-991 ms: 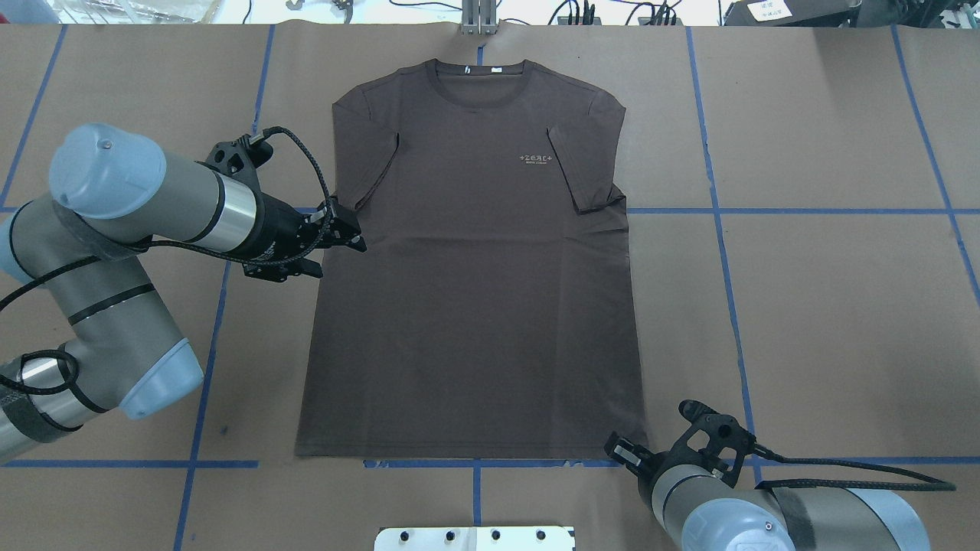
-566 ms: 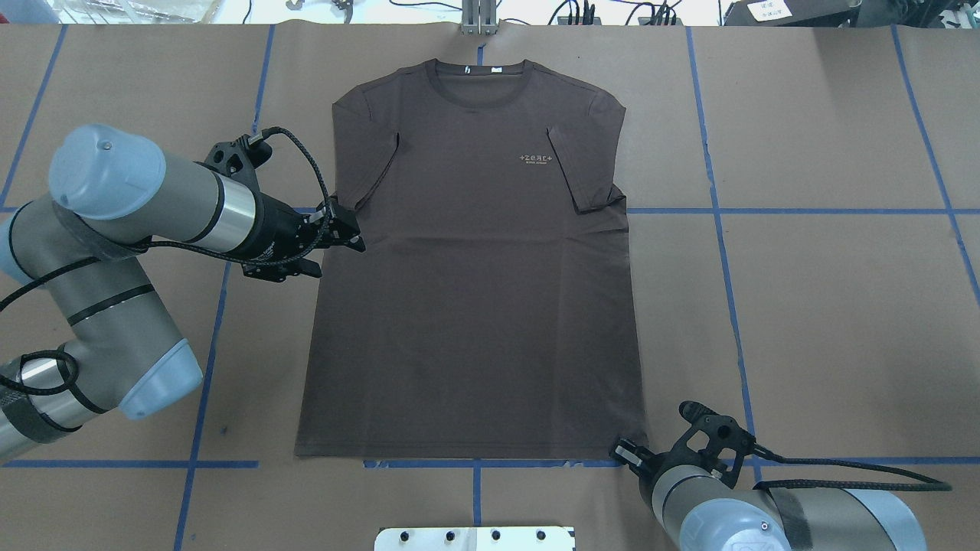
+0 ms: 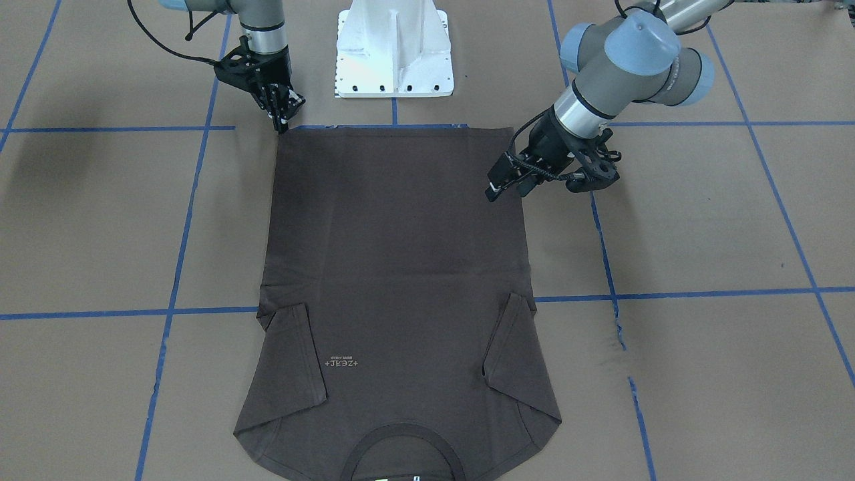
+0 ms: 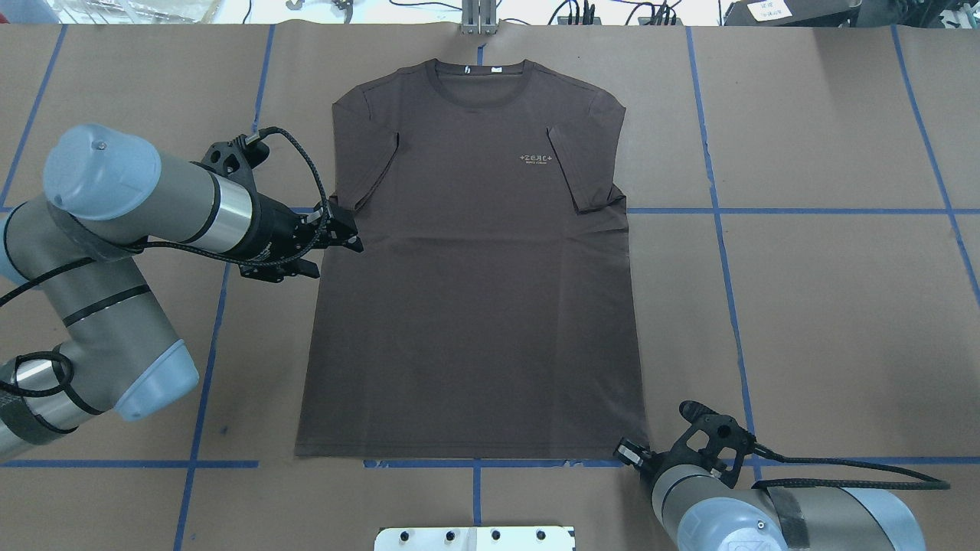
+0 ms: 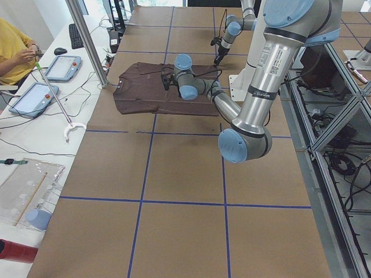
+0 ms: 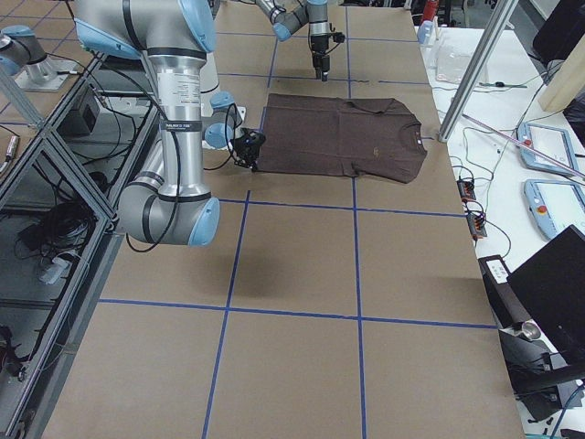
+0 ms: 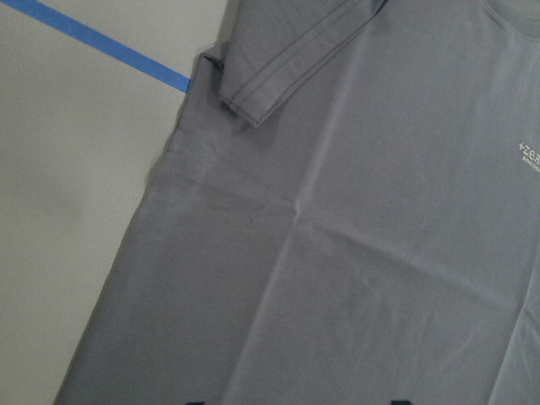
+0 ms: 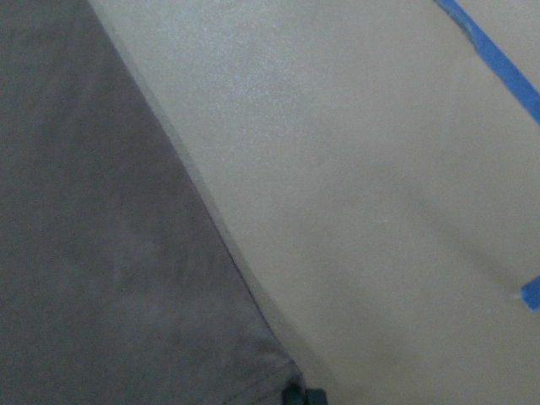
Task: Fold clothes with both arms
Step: 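Move the right gripper to the near hem corner while the left gripper lifts, then lower the left gripper to the other hem corner nearest the robot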
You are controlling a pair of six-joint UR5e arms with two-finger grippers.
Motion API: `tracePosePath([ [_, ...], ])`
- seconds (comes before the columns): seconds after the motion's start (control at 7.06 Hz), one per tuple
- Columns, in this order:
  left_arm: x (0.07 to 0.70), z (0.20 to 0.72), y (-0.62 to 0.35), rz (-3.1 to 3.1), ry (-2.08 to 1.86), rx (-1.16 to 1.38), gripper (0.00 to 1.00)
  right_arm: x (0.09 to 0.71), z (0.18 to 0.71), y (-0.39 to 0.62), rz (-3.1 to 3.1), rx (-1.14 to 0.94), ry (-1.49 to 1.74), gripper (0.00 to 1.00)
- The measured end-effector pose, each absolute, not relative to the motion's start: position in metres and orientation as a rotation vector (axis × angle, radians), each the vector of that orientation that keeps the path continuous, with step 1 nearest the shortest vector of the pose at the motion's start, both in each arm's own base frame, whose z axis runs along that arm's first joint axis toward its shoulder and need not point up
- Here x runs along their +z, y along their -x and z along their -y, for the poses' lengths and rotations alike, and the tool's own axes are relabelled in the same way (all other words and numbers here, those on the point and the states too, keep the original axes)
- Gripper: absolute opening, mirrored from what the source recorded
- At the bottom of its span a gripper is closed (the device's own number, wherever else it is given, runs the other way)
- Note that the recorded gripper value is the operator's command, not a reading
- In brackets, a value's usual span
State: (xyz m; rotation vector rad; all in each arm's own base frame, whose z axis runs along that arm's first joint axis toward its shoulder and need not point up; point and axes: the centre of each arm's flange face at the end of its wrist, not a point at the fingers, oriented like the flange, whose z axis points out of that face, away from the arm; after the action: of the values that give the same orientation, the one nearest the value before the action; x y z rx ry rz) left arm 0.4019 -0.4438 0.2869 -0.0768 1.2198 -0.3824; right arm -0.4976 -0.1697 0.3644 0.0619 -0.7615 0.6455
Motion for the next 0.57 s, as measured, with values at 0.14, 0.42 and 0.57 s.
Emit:
tracePosePath([
  [0.14,0.292,0.436,-0.393,-1.219,0.079,-0.381,0.89,0.362,0.171,0.497,0.765,0.646,-0.060,0.00],
  [0.42,0.298,0.412,-0.387,-1.216,0.095,-0.363,1.00,0.350,0.177,0.490,0.789,0.658,-0.056,0.00],
  [0.57,0.309,0.381,-0.393,-1.198,0.120,-0.337,1.00,0.343,0.180,0.486,0.804,0.664,-0.053,0.00],
])
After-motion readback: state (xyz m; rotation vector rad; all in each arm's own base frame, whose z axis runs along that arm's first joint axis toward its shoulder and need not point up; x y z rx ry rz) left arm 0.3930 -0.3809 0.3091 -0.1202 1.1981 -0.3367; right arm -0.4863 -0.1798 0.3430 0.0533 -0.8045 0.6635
